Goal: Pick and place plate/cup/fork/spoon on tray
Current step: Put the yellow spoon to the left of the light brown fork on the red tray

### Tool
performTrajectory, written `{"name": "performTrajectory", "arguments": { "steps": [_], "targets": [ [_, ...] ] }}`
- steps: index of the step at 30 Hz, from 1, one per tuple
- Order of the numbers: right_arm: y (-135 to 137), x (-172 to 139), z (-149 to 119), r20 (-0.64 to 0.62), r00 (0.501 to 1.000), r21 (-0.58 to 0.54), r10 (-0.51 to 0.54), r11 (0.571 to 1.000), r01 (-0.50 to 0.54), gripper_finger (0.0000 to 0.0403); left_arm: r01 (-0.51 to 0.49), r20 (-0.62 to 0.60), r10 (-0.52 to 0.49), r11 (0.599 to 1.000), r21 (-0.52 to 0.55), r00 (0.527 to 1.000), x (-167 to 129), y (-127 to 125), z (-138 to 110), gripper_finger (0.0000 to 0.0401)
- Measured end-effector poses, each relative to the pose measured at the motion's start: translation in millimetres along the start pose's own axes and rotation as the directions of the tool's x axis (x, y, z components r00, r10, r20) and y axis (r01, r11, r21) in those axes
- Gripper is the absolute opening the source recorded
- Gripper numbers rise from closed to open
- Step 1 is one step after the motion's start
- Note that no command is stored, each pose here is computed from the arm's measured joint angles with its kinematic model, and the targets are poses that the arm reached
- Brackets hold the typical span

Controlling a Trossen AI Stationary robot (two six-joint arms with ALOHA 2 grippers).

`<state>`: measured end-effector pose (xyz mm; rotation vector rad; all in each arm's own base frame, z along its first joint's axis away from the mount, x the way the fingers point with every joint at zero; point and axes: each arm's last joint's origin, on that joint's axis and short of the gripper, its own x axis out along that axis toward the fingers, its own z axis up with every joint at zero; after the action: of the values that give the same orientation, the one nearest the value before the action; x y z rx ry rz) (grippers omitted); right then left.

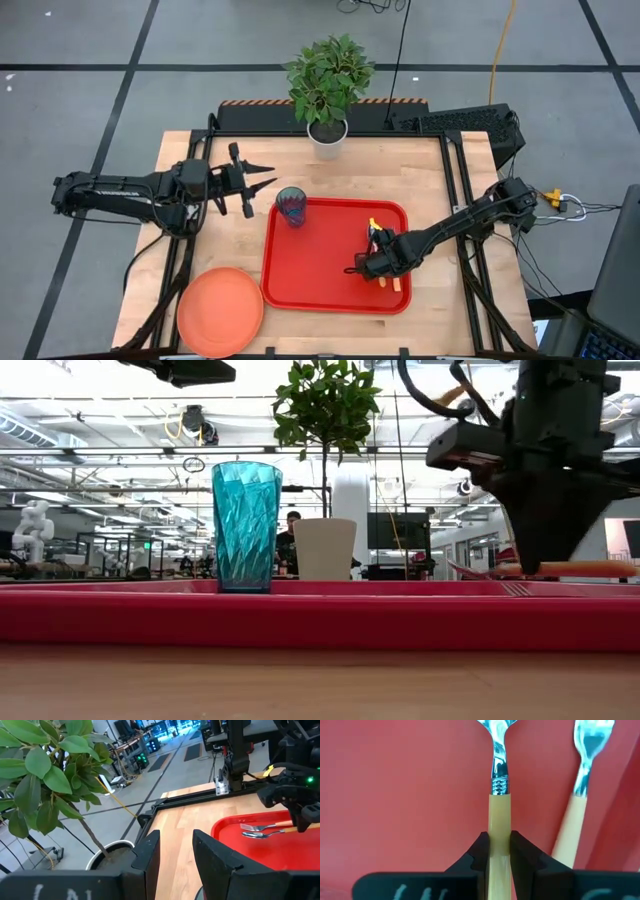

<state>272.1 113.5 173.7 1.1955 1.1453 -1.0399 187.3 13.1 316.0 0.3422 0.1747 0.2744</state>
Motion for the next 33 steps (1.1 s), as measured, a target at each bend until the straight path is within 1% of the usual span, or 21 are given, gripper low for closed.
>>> {"name": "performTrajectory", "arguments": {
  "steps": [3, 5, 9, 18, 21, 27, 33],
  "targets": [
    [-5.0, 6.3, -2.0, -0.025, 1.000, 0.042, -0.014, 0.999, 0.015, 0.0032, 0.000, 0.000, 0.000, 1.000, -0.003, 1.000, 0.0, 0.0, 0.0, 0.0120],
    [-7.1, 11.3, -2.7, -0.032, 0.999, 0.070, -0.001, 0.998, 0.004, 0.0032, -0.001, 0.002, 0.001, 1.000, -0.011, 1.000, 0.0, 0.1, 0.2, 0.0120],
    [-8.6, 18.8, -2.6, -0.018, 0.999, 0.087, 0.042, 0.995, -0.040, 0.0032, -0.002, 0.004, 0.002, 1.000, -0.012, 1.000, 0.0, 0.1, 0.4, 0.0120],
    [-8.5, 19.9, -2.9, -0.027, 0.998, 0.122, 0.049, 0.992, -0.046, 0.0032, 0.001, -0.005, -0.001, 1.000, -0.006, 1.000, 0.0, -0.1, -0.5, 0.0120],
    [-7.2, 19.7, -3.9, -0.053, 0.997, 0.125, 0.058, 0.991, -0.051, 0.0049, 0.002, -0.015, -0.002, 1.000, -0.003, 1.000, 0.1, 0.0, -1.6, 0.0120],
    [-7.6, 19.8, -4.0, -0.054, 0.997, 0.123, 0.054, 0.991, -0.047, 0.0095, -0.015, -0.038, 0.014, 1.000, -0.017, 0.999, 1.0, 3.4, -4.4, 0.0120],
    [-5.7, 19.6, -4.6, -0.060, 0.995, 0.109, 0.074, 0.992, -0.067, 0.0127, -0.024, -0.059, 0.023, 0.999, -0.025, 0.998, 1.5, 5.5, -6.9, 0.0120]
  ]
}}
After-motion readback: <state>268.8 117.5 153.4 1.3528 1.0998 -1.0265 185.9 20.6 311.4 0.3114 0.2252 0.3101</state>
